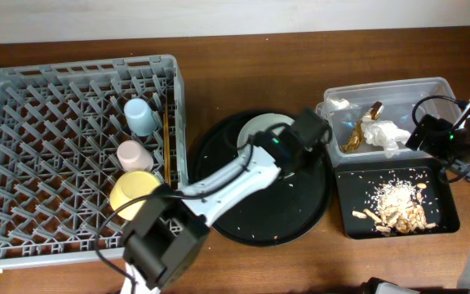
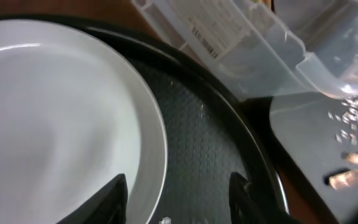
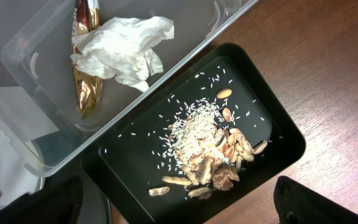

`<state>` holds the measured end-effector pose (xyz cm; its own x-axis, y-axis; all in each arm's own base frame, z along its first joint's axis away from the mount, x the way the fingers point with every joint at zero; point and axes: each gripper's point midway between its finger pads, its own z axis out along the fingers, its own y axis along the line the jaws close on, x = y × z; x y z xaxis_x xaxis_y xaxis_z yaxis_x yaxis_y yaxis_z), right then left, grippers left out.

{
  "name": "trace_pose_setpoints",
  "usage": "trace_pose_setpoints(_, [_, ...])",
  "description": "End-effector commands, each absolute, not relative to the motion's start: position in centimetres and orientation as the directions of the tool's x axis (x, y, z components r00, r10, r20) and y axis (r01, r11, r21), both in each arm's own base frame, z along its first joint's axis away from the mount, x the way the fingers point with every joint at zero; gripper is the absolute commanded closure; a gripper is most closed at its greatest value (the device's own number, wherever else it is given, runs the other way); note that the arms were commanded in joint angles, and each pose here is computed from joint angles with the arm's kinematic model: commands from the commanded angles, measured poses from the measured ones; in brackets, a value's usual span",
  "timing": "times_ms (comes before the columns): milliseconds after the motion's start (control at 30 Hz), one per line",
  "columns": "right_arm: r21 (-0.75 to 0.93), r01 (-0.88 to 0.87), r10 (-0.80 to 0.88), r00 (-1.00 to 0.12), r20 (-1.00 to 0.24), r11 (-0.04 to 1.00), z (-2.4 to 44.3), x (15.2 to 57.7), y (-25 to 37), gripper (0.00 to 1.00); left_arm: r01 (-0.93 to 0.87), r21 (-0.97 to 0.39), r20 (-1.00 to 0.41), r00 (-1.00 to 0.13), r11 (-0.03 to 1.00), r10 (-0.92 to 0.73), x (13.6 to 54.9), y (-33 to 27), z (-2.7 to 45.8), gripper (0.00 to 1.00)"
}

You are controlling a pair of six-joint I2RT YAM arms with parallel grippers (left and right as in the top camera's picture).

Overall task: Sort waste into correct bins and load items into the dishwasher rack
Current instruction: 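Reach the left gripper to the white plate edge and grasp it, then lift the white plate with the left gripper and carry it to the rack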

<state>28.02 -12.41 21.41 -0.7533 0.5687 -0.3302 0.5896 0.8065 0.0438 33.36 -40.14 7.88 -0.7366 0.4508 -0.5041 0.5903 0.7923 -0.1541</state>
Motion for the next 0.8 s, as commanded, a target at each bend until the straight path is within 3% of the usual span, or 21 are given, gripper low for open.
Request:
trace_pose_setpoints(0, [0.047, 0.599, 0.577, -0.743, -0.34, 0.8, 21.8, 28.2, -12.6, 0.01, 0.57, -0.019, -0.52, -0.708, 0.822, 0.479, 34.7, -39.8, 5.4, 0.51])
trace_pose_setpoints(300, [0.048, 0.599, 0.577, -0.743, -0.34, 0.8, 21.8, 28.2, -12.6, 0.01, 0.567, 0.016, -0.472, -0.722, 0.823, 0.507, 34.5, -39.6, 1.3, 0.58])
trace_pose_setpoints(367, [0.048, 0.599, 0.577, -0.743, -0.34, 0.8, 21.8, 28.2, -12.6, 0.01, 0.568, 0.019, -0.466, -0.723, 0.823, 0.51, 34.4, -39.6, 1.1, 0.64])
trace_pose_setpoints(467, [0.048, 0.599, 0.577, -0.743, -0.34, 0.8, 21.8, 28.2, -12.6, 0.01, 0.568, 0.018, -0.467, -0.723, 0.823, 0.509, 34.4, -39.6, 1.1, 0.81])
trace_pose_setpoints(500, [0.048, 0.599, 0.577, -0.743, -0.34, 0.8, 21.8, 28.2, -12.6, 0.01, 0.568, 0.018, -0.467, -0.723, 0.823, 0.51, 34.4, -39.6, 1.1, 0.9])
trace_pose_setpoints(567, [0.048, 0.599, 0.577, -0.743, -0.34, 0.8, 21.8, 28.2, -12.6, 0.01, 0.565, 0.027, -0.468, -0.722, 0.825, 0.51, 34.5, -39.5, 1.2, 0.98])
trace_pose_setpoints(633, [0.048, 0.599, 0.577, -0.743, -0.34, 0.8, 21.8, 28.2, -12.6, 0.01, 0.532, 0.077, -0.496, -0.713, 0.843, 0.495, 35.7, -38.6, 2.2, 1.0])
trace_pose_setpoints(767, [0.048, 0.599, 0.577, -0.743, -0.34, 0.8, 21.8, 28.2, -12.6, 0.01, 0.472, 0.086, -0.591, -0.685, 0.878, 0.426, 38.0, -37.3, 9.8, 1.0])
